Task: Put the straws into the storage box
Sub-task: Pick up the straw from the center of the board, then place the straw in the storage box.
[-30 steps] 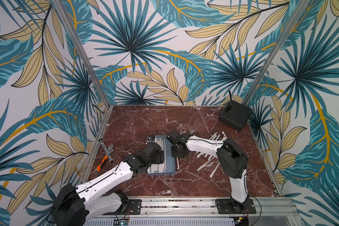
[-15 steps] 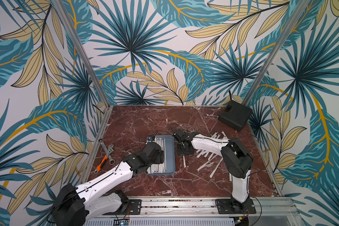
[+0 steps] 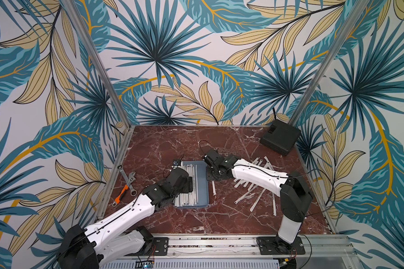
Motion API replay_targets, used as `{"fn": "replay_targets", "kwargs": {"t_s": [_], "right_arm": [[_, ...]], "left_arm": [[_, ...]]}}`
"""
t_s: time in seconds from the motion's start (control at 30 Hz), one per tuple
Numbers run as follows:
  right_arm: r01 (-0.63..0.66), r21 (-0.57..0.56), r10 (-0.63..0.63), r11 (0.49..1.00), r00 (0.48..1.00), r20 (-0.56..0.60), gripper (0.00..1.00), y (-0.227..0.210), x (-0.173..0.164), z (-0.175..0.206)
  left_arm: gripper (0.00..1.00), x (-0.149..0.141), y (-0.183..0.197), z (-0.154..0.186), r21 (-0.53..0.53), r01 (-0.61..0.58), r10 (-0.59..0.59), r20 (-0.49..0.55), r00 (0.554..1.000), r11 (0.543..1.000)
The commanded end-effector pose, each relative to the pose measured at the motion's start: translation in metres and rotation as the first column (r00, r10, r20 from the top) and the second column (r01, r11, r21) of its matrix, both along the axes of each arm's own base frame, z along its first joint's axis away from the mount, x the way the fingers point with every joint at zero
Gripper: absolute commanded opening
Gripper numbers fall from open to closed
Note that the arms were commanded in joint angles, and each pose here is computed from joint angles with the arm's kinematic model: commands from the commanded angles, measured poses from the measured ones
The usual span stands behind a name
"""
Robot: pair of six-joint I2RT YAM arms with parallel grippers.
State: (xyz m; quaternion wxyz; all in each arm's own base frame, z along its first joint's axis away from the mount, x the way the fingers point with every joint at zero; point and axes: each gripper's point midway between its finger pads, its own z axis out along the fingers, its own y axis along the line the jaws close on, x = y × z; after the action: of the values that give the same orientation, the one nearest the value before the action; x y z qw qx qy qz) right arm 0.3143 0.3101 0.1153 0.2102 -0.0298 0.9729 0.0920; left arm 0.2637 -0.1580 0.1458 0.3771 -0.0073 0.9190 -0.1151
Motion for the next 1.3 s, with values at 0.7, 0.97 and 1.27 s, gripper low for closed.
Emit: {"fn": "replay_targets", "kwargs": {"t_s": [0.7,0.97,1.27], "right_arm": [[0.051,-0.027,-0.054,0.998,0.989,-0.135,0.08,0.052,0.005,-0.095],[0.063,-0.001,-0.062,0.998,0.985,-0.162,0.08,0.061,0.005,-0.106],[0.040,0.052,-0.034,0.998,0.992,-0.121,0.15,0.065,0.006,-0.068]], "left_arm": [[0.81,-0.007,0.017,-0.005,0.005,-0.028,0.028,0.004,1.000,1.000],[0.82,-0.009,0.019,-0.007,0.004,-0.032,0.032,-0.001,0.999,0.999],[0.81,-0.008,0.018,-0.002,-0.001,-0.031,0.031,0.008,0.999,1.000]]}}
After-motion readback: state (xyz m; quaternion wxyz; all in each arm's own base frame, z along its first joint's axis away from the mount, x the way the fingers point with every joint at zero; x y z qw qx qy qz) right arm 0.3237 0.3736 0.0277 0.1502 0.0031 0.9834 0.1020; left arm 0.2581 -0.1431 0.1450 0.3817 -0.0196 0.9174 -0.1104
